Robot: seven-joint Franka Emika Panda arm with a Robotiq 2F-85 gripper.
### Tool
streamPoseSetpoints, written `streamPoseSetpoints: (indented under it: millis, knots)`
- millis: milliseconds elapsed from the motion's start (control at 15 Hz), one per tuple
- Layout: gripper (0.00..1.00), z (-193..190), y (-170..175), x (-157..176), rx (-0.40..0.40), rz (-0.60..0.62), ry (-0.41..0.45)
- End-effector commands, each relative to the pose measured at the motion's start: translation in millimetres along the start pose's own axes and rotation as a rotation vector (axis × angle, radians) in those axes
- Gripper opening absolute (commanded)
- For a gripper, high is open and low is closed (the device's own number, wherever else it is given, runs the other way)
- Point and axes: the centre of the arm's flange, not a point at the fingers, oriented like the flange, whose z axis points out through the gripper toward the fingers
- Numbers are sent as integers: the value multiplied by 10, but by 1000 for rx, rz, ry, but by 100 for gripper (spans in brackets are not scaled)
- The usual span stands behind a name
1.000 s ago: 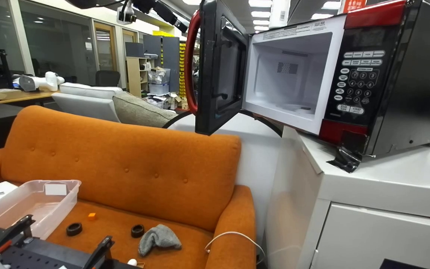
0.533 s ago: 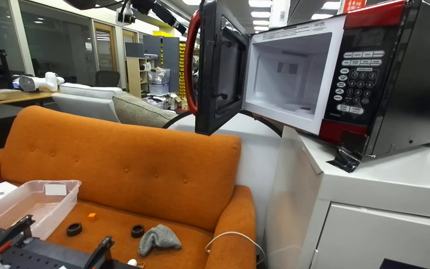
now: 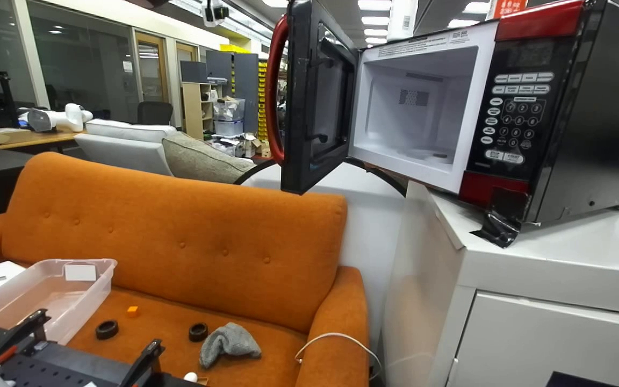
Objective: Move a bottle from the top of the microwave to the storage box
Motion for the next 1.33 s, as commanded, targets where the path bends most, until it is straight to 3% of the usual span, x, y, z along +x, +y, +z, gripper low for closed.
streamPoseSetpoints:
  millis: [0, 533, 800, 1267]
  knots:
    - [100, 327, -36, 200, -81, 52, 130]
    - [100, 1211, 128, 539, -269, 121, 231]
    - [100, 1402, 119, 675, -307, 136, 256]
    - [100, 1712, 12, 538, -353, 115, 251]
